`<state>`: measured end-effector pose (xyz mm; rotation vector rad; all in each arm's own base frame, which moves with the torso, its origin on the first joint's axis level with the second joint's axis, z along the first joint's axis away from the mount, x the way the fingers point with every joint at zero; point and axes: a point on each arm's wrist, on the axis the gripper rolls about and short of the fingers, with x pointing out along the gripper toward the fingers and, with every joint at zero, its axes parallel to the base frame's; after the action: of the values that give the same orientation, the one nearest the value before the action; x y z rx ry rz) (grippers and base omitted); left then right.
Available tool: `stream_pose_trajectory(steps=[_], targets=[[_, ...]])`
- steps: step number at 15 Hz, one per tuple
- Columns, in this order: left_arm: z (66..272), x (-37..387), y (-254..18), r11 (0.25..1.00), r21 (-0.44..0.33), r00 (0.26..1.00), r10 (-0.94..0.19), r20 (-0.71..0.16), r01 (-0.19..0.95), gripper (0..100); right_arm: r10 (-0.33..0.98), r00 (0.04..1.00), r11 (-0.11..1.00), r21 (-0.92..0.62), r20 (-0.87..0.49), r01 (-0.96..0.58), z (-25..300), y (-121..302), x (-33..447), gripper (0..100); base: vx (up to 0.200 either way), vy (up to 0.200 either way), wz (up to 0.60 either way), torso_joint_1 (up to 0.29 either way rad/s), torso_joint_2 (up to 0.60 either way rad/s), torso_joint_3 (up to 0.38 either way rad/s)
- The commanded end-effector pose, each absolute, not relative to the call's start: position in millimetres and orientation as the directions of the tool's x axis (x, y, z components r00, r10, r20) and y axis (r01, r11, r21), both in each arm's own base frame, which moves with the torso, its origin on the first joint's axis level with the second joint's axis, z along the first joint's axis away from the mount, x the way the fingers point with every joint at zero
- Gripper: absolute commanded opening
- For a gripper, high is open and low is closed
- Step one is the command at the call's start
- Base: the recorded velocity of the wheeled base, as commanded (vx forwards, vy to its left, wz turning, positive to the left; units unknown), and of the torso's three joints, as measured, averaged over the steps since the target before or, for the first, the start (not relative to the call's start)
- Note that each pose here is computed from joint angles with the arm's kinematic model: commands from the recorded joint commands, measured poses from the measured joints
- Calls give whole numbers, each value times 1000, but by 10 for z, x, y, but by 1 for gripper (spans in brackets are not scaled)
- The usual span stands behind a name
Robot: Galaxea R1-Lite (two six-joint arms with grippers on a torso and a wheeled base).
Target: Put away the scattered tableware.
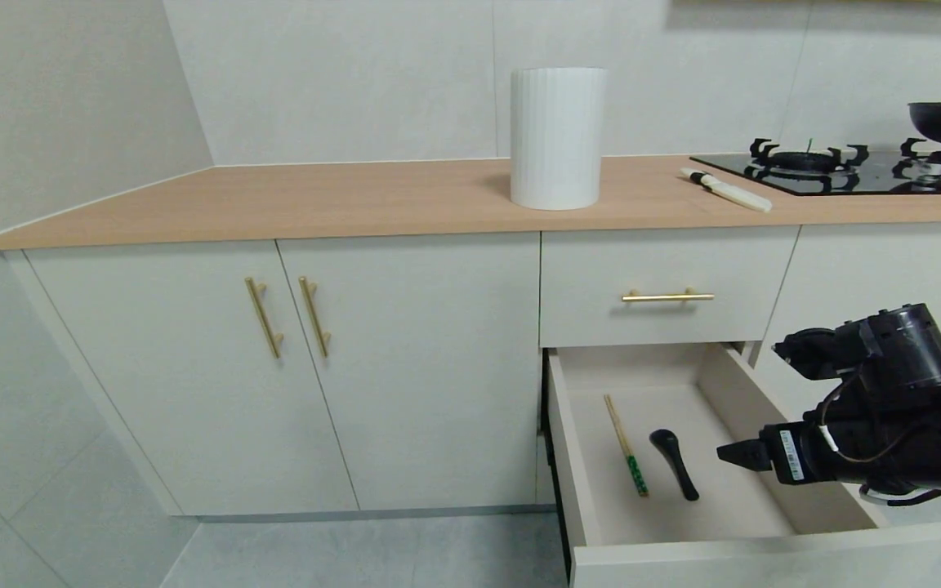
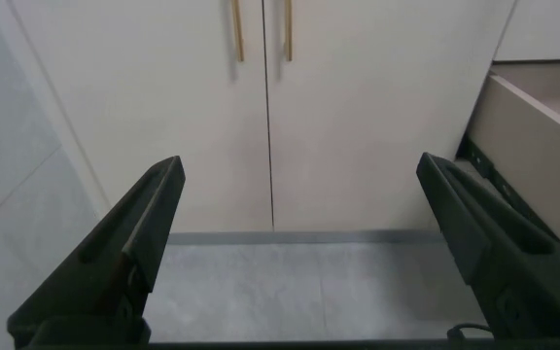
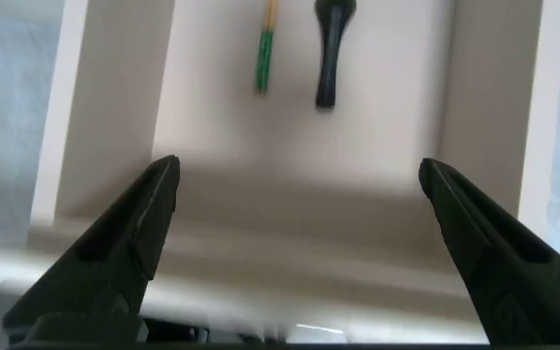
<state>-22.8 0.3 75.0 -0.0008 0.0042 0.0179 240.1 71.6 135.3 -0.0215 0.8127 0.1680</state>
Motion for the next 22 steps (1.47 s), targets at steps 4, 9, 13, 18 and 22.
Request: stream_pose_trajectory(steps=[4, 9, 13, 18, 22], targets=[[750, -228, 3, 1000, -1, 1000, 18, -5, -18, 100, 161, 663, 982, 48, -732, -185, 1324, 764, 2351, 100, -50, 0, 0, 1, 1, -1], [750, -228, 3, 1000, -1, 1000, 18, -5, -18, 100, 244, 586, 928, 11, -773, -372, 1183, 1008, 2010, 100, 0, 0, 0, 0, 0, 0], [750, -228, 3, 1000, -1, 1000, 18, -5, -18, 100, 284, 492, 871, 7, -823, -492, 1096, 1204, 1762, 100, 0, 0, 0, 0, 0, 0], [750, -228, 3, 1000, -1, 1000, 18, -5, -18, 100, 265, 381, 831, 9, -886, -556, 876, 1348, 1690, 100, 0, 0, 0, 0, 0, 0], [750, -228, 3, 1000, -1, 1000, 18, -5, -18, 100, 213, 377, 874, 4, -901, -485, 739, 1309, 1929, 100, 0, 0, 0, 0, 0, 0]])
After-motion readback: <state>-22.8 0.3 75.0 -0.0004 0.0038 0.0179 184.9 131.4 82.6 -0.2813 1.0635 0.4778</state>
